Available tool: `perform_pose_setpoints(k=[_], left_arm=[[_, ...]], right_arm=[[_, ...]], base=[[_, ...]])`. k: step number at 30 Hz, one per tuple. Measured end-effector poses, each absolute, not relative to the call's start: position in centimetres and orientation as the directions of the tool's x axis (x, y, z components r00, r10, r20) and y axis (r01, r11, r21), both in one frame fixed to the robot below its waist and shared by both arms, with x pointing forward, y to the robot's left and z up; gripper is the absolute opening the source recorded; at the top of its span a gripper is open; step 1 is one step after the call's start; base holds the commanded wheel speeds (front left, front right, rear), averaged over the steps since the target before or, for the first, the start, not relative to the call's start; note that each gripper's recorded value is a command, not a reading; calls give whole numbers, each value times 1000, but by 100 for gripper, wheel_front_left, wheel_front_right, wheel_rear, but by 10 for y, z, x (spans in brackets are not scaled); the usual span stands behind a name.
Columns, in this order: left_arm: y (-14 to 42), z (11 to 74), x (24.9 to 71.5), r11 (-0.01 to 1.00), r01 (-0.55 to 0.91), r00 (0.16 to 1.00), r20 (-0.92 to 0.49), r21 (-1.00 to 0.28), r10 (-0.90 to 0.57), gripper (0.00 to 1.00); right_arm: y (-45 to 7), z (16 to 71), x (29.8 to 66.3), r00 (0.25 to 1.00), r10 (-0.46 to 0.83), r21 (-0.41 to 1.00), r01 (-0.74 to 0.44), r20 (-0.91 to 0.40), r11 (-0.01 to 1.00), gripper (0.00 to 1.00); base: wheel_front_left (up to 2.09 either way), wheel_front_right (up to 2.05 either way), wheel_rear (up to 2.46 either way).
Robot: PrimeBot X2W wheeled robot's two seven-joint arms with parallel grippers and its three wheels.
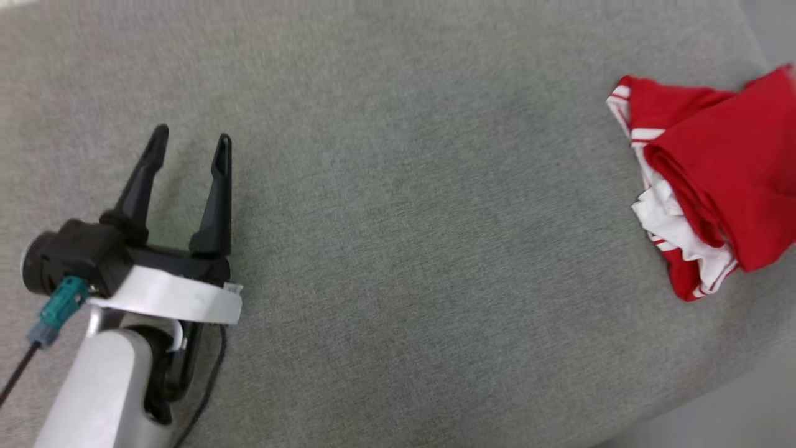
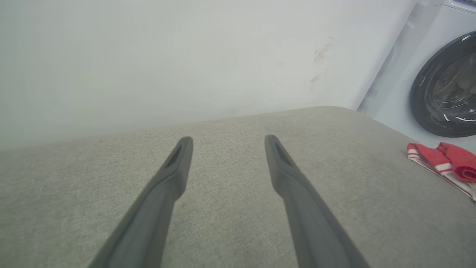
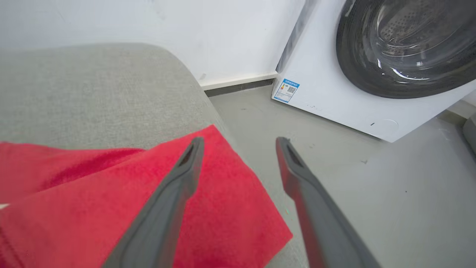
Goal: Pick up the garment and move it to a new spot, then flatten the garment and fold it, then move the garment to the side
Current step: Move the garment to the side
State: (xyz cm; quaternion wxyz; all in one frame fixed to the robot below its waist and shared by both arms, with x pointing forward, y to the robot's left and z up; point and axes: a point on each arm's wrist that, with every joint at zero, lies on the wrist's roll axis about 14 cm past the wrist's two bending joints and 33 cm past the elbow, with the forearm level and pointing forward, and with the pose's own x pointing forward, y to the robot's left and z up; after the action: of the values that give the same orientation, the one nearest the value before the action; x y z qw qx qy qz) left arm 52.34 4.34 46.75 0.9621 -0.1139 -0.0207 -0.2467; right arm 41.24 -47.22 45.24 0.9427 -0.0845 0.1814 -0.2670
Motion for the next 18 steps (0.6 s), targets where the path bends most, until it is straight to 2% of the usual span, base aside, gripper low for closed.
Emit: perform_pose_setpoints(k=[5, 12, 18], left_arm=[[49, 483, 507, 866, 460, 888, 105, -195, -448, 100], [66, 506, 480, 896, 402, 915, 120, -189, -385, 100], [99, 513, 459, 934, 300, 953, 112, -193, -283, 100]], right_arm=[[-451, 486, 421, 857, -481, -218, 442, -185, 870, 100], [-400, 503, 410, 919, -382, -130, 369, -99, 920, 100], [-325, 496, 412, 968, -239, -15, 239, -73, 971, 100]], base=[[0, 0, 0], [0, 0, 0], [0, 0, 0]])
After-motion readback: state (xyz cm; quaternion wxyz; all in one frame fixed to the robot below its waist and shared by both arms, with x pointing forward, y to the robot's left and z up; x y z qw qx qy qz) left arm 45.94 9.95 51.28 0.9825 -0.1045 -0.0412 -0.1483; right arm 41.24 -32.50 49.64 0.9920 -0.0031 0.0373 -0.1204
